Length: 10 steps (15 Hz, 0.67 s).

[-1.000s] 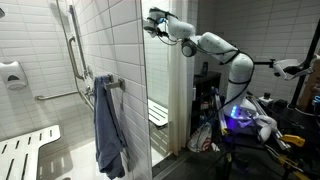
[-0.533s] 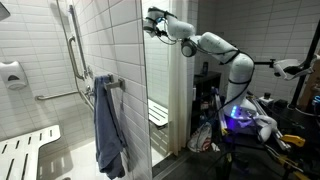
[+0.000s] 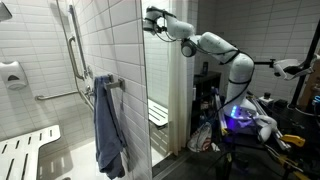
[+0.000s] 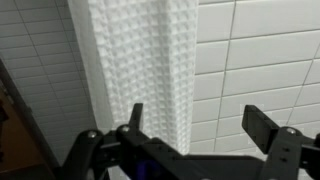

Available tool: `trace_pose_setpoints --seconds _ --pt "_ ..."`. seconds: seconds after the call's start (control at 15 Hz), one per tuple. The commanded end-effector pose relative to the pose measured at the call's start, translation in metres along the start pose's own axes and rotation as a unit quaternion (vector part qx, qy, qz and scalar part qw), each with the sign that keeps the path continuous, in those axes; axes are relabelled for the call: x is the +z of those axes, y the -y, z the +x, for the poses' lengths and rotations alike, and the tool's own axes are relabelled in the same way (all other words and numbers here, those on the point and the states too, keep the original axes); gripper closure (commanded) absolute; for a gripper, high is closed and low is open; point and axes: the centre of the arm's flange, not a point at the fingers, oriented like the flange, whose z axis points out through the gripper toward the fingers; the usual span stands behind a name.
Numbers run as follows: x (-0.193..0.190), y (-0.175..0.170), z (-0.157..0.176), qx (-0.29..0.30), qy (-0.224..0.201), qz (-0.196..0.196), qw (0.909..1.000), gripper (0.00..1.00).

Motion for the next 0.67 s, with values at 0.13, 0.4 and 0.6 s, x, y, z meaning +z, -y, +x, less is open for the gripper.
trace_pose_setpoints --seconds 0.13,0.4,0.6 --pt "0.025 -0.058 0.008 0.04 0.046 0.016 0.998 0.0" --pt "0.029 -0.065 0.002 0.053 0.069 0.018 0.996 0.0" --pt "0.025 -0.067 -0.003 0.055 0.085 0.002 0.9948 0.0"
